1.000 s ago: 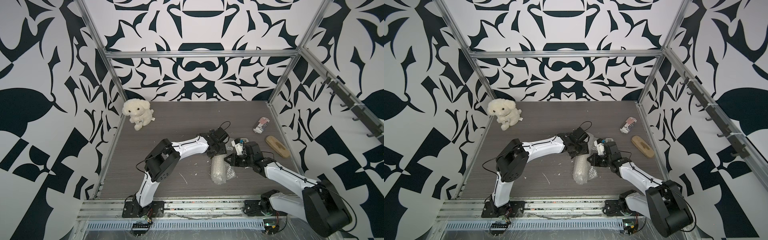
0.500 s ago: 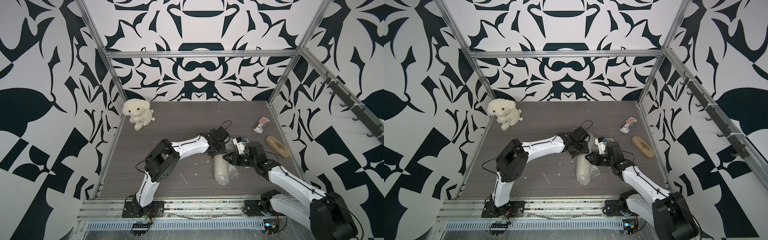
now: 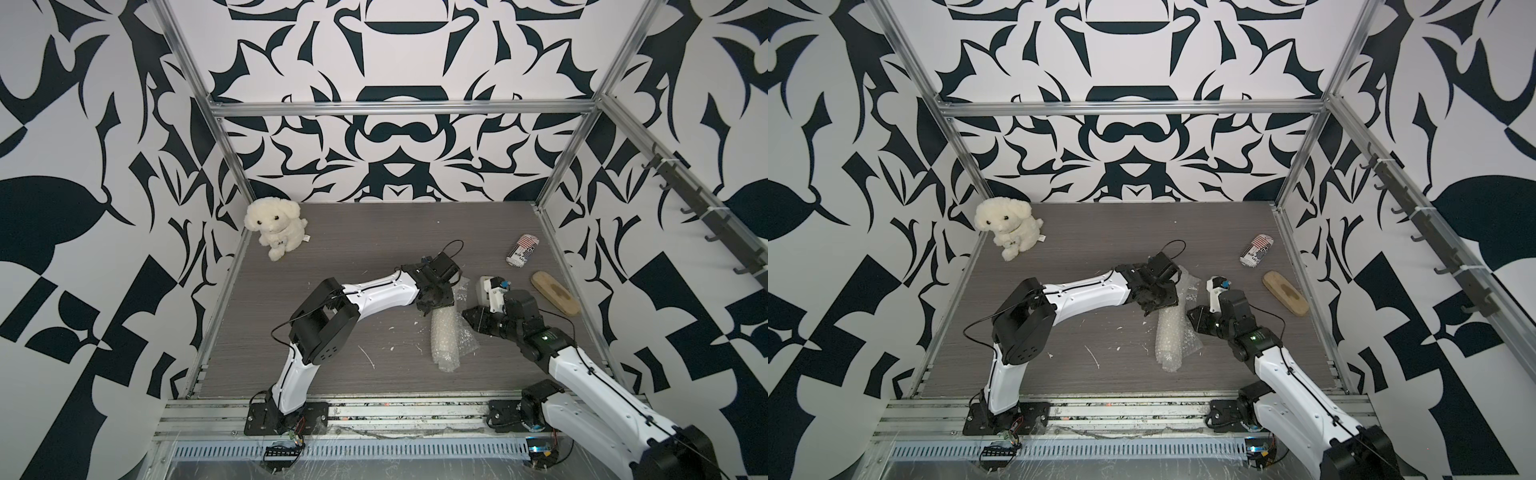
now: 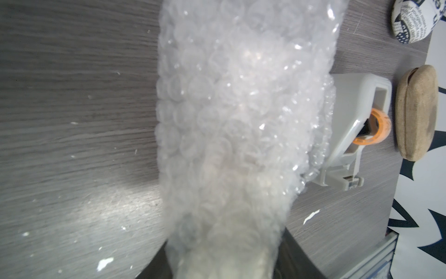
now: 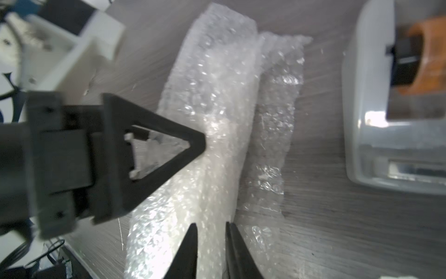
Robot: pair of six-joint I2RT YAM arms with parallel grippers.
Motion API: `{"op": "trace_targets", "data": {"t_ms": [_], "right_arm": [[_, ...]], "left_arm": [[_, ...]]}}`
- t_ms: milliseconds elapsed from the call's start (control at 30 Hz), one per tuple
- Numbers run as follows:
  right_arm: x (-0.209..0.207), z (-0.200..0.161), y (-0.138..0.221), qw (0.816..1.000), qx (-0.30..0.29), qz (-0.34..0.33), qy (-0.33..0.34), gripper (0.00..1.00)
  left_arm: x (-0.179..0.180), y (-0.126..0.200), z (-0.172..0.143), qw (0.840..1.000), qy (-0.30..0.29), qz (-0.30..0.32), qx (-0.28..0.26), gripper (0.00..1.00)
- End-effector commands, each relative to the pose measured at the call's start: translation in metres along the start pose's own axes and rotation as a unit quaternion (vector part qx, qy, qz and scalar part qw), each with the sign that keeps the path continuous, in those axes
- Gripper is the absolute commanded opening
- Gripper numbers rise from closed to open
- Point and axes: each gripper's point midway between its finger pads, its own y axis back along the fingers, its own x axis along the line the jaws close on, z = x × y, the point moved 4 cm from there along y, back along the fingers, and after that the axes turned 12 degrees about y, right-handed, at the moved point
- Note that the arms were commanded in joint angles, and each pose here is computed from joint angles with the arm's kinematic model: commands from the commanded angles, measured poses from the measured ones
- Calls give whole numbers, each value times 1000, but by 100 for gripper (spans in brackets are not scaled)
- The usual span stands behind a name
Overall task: Wrap vases in bubble wrap
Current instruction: Wrap the vase in bubble wrap.
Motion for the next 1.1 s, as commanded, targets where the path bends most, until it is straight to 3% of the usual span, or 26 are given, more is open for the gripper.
{"op": "trace_targets", "data": {"t_ms": [0, 367, 733, 1067], "right_arm": [[-5, 0, -8, 1000, 12, -17, -13, 19], [21, 12, -9, 997, -21, 77, -17, 14], [29, 3, -19, 995, -1, 100, -15, 8], [31, -7, -31, 995, 16, 94, -6, 6]], "left_arm": [[11, -3, -7, 1000, -6, 25, 9, 50], [10, -4, -6, 1000, -4, 25, 8, 51], [10, -3, -6, 1000, -2, 24, 8, 52], [1, 2, -5, 1000, 3, 3, 8, 76]]}}
